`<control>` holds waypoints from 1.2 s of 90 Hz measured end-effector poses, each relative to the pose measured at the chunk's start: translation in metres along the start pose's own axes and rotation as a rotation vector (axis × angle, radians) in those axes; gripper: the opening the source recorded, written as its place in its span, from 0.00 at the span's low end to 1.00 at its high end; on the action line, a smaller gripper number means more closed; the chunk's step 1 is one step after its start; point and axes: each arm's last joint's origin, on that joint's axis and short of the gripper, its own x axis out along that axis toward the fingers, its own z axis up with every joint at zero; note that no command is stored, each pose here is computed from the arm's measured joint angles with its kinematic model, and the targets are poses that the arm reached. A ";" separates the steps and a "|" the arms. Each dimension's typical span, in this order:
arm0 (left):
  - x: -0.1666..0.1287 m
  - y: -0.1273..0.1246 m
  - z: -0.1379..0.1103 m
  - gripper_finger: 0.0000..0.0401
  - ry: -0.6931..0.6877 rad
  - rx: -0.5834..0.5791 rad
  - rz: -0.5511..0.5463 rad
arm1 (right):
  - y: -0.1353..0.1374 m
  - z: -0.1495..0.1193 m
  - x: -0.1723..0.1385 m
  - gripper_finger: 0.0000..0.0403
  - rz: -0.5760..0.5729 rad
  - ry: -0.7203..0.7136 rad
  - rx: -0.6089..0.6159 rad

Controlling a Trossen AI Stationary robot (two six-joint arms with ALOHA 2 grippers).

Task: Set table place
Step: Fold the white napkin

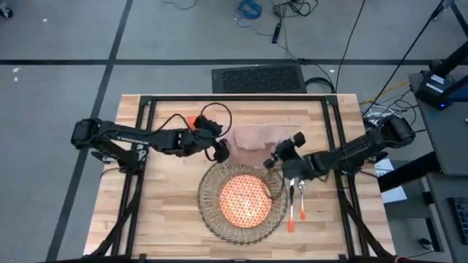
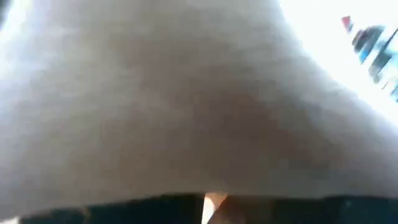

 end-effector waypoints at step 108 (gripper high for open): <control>0.010 0.047 0.001 0.68 0.230 -0.200 -0.311 | -0.025 0.018 0.026 0.55 0.508 0.350 0.126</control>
